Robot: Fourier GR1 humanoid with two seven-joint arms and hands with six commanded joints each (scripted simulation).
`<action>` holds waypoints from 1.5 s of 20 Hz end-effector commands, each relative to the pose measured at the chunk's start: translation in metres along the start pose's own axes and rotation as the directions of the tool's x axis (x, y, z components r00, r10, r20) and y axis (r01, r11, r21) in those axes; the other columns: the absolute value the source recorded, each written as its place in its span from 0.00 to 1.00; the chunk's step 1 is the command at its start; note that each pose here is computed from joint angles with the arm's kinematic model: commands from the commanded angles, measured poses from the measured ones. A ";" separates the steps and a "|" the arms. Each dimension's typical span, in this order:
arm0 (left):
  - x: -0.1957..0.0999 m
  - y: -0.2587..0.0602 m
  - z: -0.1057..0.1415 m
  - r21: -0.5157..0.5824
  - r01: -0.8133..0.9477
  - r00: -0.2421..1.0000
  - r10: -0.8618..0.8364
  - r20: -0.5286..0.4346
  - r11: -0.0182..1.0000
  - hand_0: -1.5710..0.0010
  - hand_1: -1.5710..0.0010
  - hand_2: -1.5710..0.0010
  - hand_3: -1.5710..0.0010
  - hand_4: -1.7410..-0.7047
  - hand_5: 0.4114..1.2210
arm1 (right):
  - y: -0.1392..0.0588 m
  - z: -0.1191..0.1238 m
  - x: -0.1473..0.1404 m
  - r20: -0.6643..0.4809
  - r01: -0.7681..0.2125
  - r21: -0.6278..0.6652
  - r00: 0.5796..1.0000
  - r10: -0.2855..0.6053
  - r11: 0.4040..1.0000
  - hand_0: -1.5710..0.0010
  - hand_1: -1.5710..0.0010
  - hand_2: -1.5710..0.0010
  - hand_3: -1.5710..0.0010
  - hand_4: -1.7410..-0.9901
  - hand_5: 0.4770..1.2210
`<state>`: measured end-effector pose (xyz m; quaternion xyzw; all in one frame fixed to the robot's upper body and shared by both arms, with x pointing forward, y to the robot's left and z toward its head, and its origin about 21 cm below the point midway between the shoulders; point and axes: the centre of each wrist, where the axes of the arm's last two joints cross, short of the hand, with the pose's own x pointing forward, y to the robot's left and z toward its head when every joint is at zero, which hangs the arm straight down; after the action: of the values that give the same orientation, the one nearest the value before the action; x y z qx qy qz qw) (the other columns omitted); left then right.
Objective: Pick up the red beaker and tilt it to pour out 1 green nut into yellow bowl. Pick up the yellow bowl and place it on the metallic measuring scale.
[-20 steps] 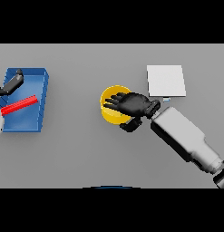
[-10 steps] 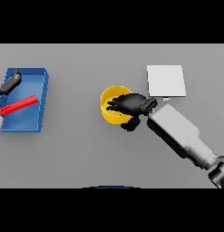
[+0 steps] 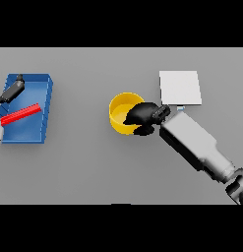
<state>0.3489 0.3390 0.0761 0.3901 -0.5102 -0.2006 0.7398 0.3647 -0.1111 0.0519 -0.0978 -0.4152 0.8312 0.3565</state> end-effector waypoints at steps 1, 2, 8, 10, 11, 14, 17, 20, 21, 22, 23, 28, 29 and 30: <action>-0.003 0.001 0.002 0.001 0.012 1.000 -0.012 0.000 1.000 1.00 1.00 1.00 1.00 0.96 0.35 | 0.002 0.001 0.001 -0.009 0.000 0.001 1.000 0.000 1.000 0.15 0.15 0.23 0.29 0.13 0.91; -0.003 0.000 0.000 0.000 0.012 1.000 -0.012 -0.015 1.000 1.00 1.00 1.00 1.00 0.96 0.35 | 0.002 0.004 -0.001 -0.004 0.000 0.002 1.000 0.000 1.000 0.12 0.12 0.21 0.23 0.10 0.93; -0.001 0.003 -0.002 -0.010 0.016 1.000 -0.016 -0.007 1.000 1.00 1.00 1.00 1.00 0.97 0.34 | 0.002 0.010 0.001 0.010 0.011 -0.031 1.000 -0.010 0.999 0.03 0.03 0.17 0.11 0.03 0.98; -0.001 0.004 -0.001 -0.002 0.016 1.000 -0.016 0.000 1.000 1.00 1.00 1.00 1.00 0.98 0.34 | -0.005 0.014 0.001 0.000 -0.002 -0.049 1.000 0.002 0.999 0.02 0.02 0.15 0.12 0.02 0.99; 0.002 0.002 -0.002 0.001 0.018 1.000 -0.018 0.008 1.000 1.00 1.00 1.00 1.00 0.98 0.34 | -0.007 0.017 0.001 -0.006 -0.003 -0.054 1.000 0.002 0.999 0.02 0.02 0.14 0.15 0.01 0.99; 0.000 0.007 -0.001 0.007 0.015 1.000 -0.015 0.008 1.000 1.00 1.00 1.00 1.00 0.97 0.34 | -0.025 0.030 0.002 -0.028 -0.004 -0.076 1.000 0.001 0.997 0.01 0.01 0.11 0.19 0.01 1.00; 0.001 0.004 0.000 0.004 0.016 1.000 -0.016 0.012 1.000 1.00 1.00 1.00 1.00 0.97 0.35 | -0.037 0.047 -0.004 -0.071 -0.019 -0.110 0.997 0.011 0.994 0.00 0.00 0.10 0.20 0.00 1.00; 0.004 0.006 -0.003 0.009 0.013 1.000 -0.013 0.011 1.000 1.00 1.00 1.00 1.00 0.97 0.35 | -0.041 0.056 -0.010 -0.094 -0.018 -0.155 0.996 0.003 0.988 0.00 0.00 0.09 0.19 0.00 1.00; 0.001 0.007 -0.004 0.007 -0.001 1.000 0.001 0.005 1.000 1.00 1.00 1.00 1.00 0.96 0.35 | -0.042 0.059 -0.012 -0.093 -0.011 -0.165 0.996 -0.004 0.986 0.00 0.00 0.09 0.16 0.00 1.00; -0.001 0.009 -0.003 0.006 0.000 1.000 0.000 0.012 1.000 1.00 1.00 1.00 1.00 0.96 0.35 | -0.043 0.063 -0.014 -0.091 -0.007 -0.173 0.996 -0.009 0.985 0.00 0.00 0.08 0.12 0.00 1.00; -0.002 0.010 -0.003 0.006 0.009 1.000 -0.009 0.003 1.000 1.00 1.00 1.00 1.00 0.96 0.36 | -0.046 0.065 -0.016 -0.116 0.001 -0.183 0.993 -0.022 0.983 0.00 0.00 0.07 0.14 0.00 1.00; 0.002 0.007 0.000 0.007 0.015 1.000 -0.015 0.000 1.000 1.00 1.00 1.00 1.00 0.96 0.37 | -0.049 0.089 -0.048 -0.227 0.005 -0.261 0.972 -0.067 0.965 0.00 0.00 0.03 0.22 0.00 1.00; 0.001 0.008 0.001 0.009 0.011 1.000 -0.011 -0.012 1.000 1.00 1.00 1.00 1.00 0.96 0.37 | -0.046 0.093 -0.056 -0.246 0.005 -0.275 0.966 -0.076 0.961 0.00 0.00 0.03 0.22 0.00 1.00; 0.003 0.012 -0.001 0.015 0.009 1.000 -0.008 -0.011 1.000 1.00 1.00 1.00 1.00 0.96 0.37 | -0.046 0.099 -0.066 -0.258 0.010 -0.287 0.962 -0.087 0.958 0.00 0.00 0.02 0.23 0.00 1.00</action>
<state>0.3498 0.3444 0.0874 0.3993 -0.5060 -0.1974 0.7386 0.3911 -0.1989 0.1409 -0.2516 -0.4784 0.7329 0.4131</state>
